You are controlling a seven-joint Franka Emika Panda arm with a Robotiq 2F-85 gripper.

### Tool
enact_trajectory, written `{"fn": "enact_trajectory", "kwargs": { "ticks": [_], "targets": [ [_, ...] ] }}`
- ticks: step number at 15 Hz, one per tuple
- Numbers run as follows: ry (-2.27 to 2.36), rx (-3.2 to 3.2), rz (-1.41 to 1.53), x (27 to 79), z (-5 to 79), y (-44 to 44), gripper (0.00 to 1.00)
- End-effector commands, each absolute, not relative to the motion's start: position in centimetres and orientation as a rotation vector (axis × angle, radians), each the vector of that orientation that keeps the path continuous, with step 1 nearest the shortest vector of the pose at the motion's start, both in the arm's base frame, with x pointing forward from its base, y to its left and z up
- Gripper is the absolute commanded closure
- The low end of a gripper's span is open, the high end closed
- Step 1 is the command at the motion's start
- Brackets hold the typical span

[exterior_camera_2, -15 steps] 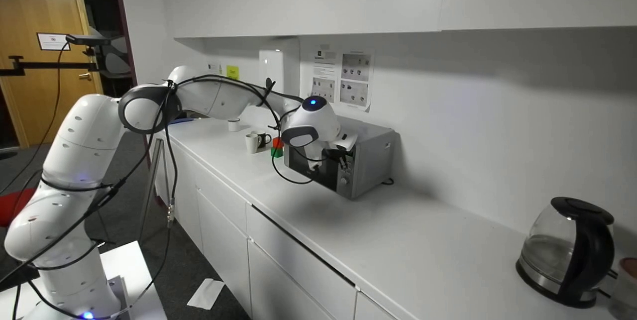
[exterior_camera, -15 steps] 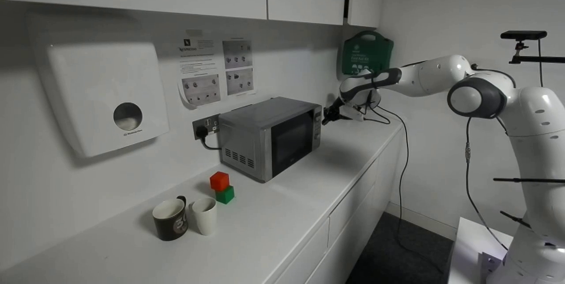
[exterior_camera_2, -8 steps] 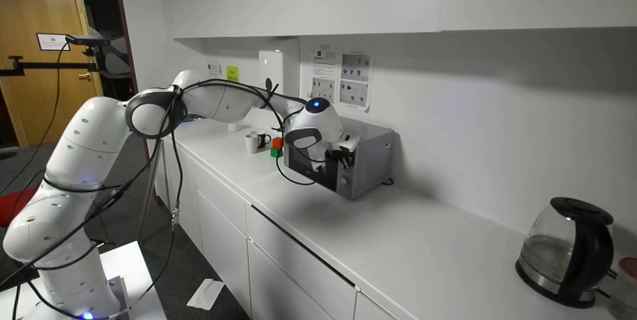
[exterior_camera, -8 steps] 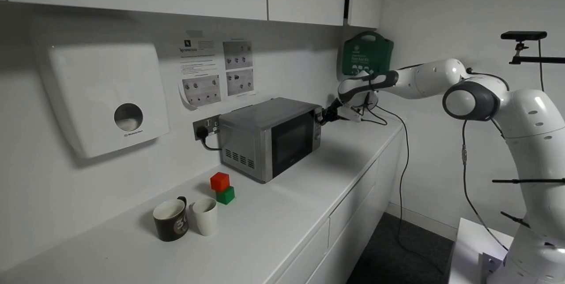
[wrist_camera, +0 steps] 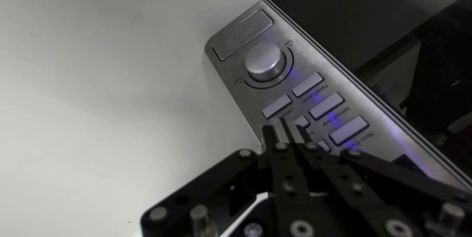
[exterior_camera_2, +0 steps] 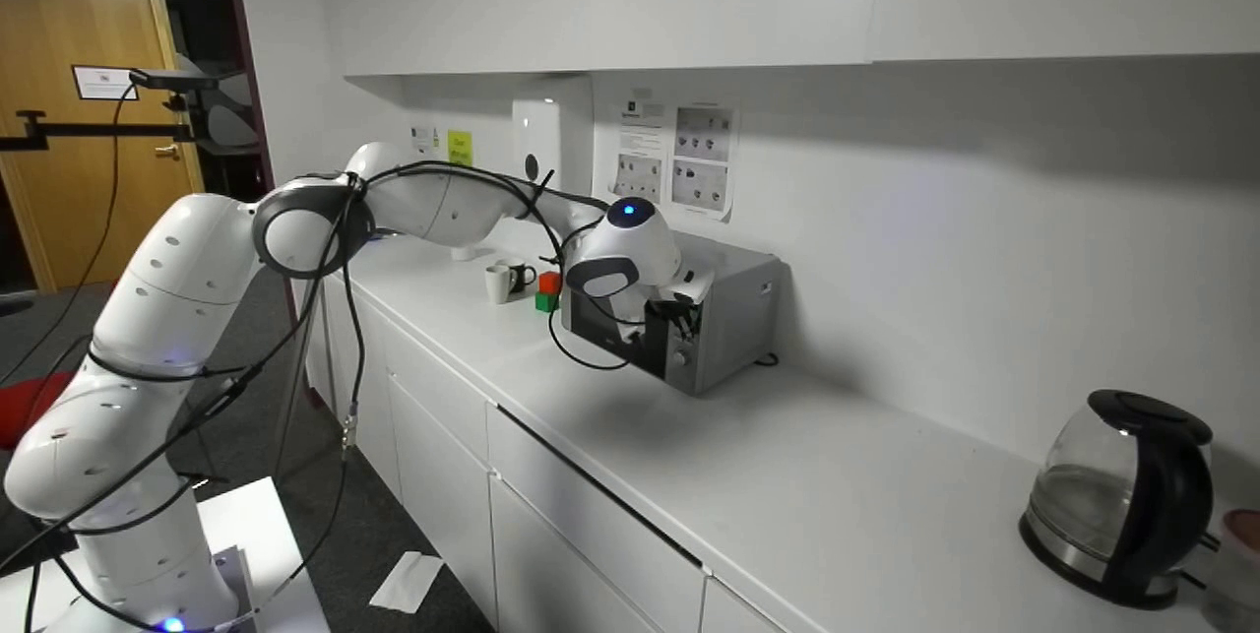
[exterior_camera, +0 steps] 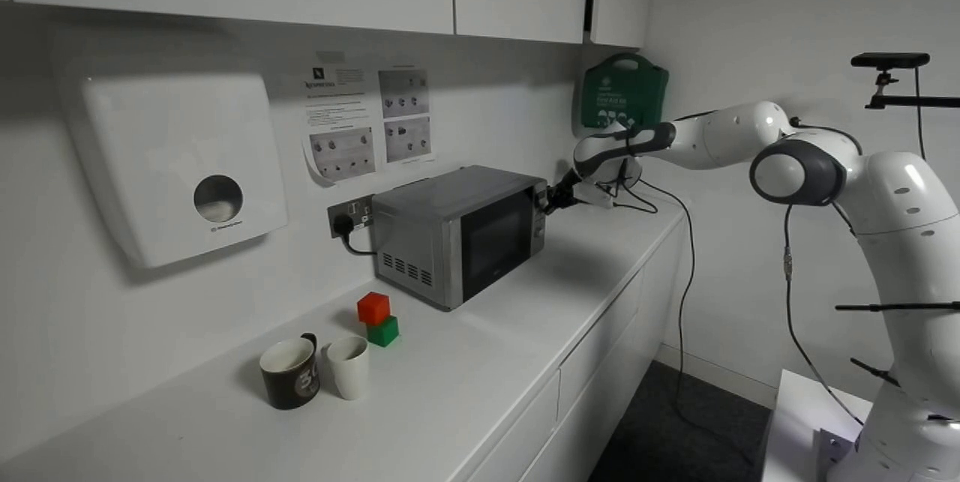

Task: Press a button on the microwave

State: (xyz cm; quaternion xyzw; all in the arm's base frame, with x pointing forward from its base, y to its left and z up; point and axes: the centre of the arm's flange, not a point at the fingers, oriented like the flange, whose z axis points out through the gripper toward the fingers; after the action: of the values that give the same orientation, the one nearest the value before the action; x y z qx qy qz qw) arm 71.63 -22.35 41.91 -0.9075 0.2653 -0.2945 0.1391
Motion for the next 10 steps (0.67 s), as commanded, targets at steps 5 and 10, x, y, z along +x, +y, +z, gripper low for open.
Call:
{"fn": "enact_trajectory", "kwargs": {
  "ticks": [5,10],
  "targets": [
    [0.742,-2.624,-0.88,72.79,43.04,-22.64,1.0],
    [0.726,-2.636,-0.883,72.71,43.28,-22.36,1.0]
  ]
}}
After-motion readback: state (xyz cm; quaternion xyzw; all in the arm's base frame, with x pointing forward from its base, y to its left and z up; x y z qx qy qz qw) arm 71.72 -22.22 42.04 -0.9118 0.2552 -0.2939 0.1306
